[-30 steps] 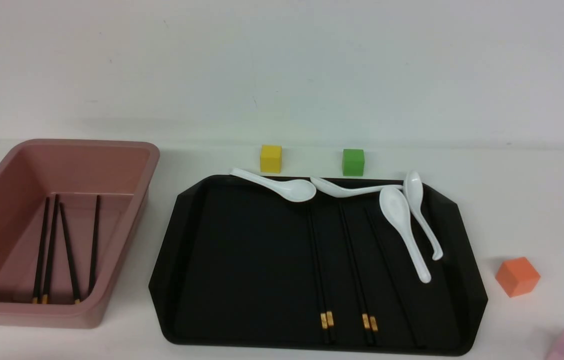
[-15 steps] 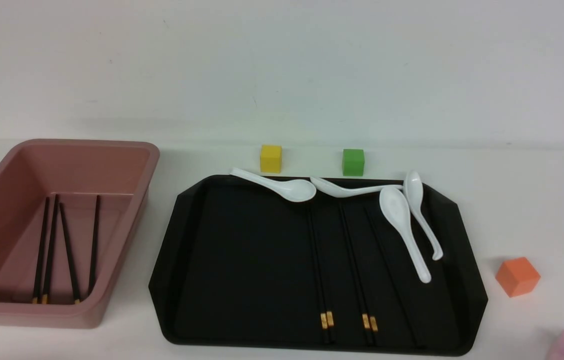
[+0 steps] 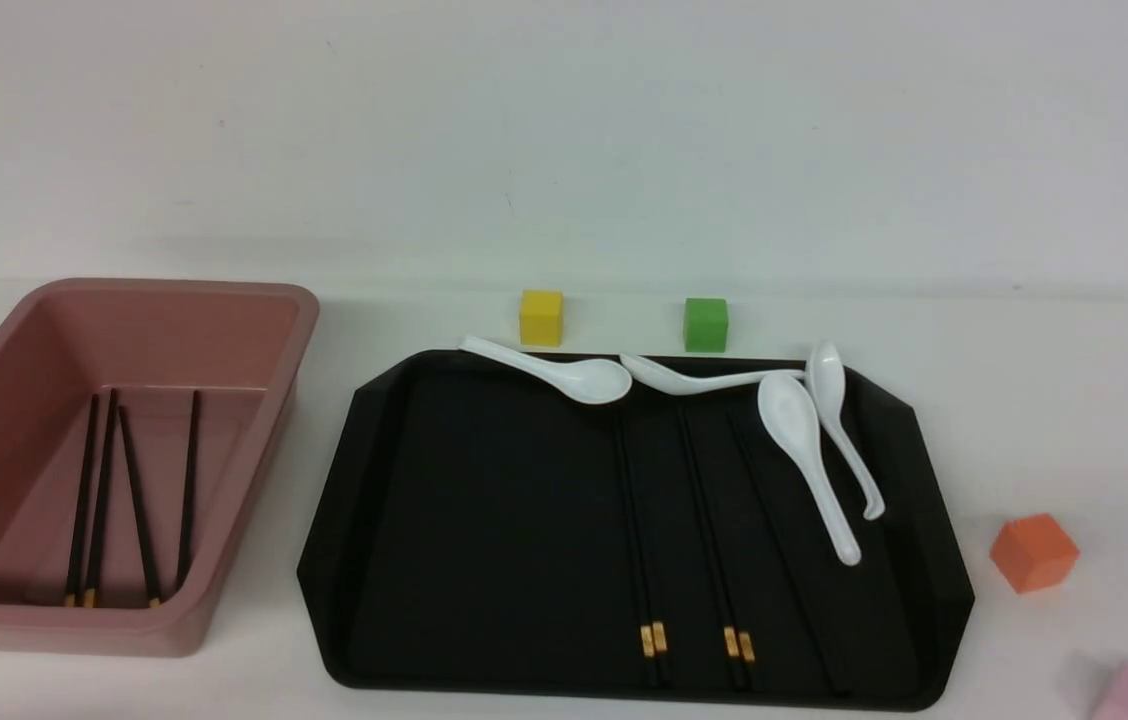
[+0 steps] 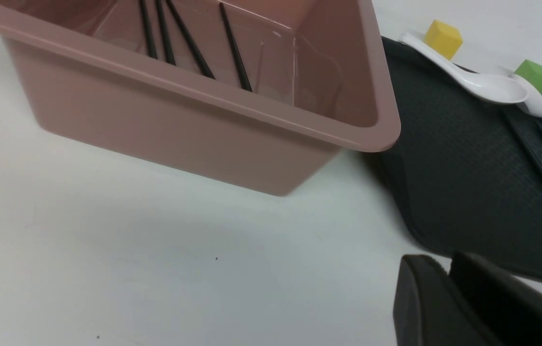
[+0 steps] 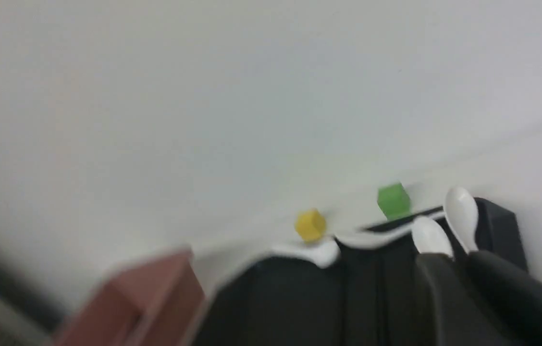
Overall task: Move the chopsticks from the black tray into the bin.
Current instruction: Use the right arm to grab a pair of chopsticks
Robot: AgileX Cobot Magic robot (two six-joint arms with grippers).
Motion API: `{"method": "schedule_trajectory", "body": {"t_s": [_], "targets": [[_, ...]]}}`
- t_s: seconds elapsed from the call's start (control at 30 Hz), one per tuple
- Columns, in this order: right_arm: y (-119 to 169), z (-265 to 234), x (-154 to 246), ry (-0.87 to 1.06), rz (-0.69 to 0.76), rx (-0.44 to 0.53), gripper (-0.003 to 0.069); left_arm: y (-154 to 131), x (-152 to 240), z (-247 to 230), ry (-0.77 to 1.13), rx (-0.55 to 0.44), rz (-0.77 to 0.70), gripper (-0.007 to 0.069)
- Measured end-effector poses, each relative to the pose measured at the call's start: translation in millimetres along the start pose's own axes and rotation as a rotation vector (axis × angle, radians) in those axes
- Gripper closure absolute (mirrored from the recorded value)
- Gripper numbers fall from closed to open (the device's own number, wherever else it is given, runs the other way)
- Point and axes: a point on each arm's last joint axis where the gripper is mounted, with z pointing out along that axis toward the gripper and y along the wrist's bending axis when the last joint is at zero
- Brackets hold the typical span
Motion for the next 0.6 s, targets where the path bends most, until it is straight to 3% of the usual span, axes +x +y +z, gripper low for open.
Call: {"method": "schedule_trajectory", "body": {"t_s": [0.07,0.17,0.2,0.3,0.47,0.6], "targets": [[11.9,25.7,-16.7,0.263,-0.048,0.020,0.0666,0.0,0.0,0.0,0.000,0.000,0.000,0.0532],[9.7,58.2,-17.0,0.537,-0.027,0.048,0.0664,0.0,0.0,0.0,0.000,0.000,0.000,0.0532],[3.7,83.0,-10.0,0.739,0.009,0.053,0.0658,0.0,0.0,0.0,0.000,0.000,0.000,0.0529],[-7.2,119.4,9.8,0.941,0.070,0.018,0.0652,0.0,0.0,-0.1,-0.001,0.000,0.000,0.0527],[6.4,177.2,59.3,1.119,0.093,-0.134,0.0648,0.0,0.0,-0.1,-0.001,0.000,0.000,0.0522],[29.3,229.7,92.6,1.153,0.024,-0.126,0.0647,0.0,0.0,-0.1,-0.001,0.000,0.000,0.0518]]}}
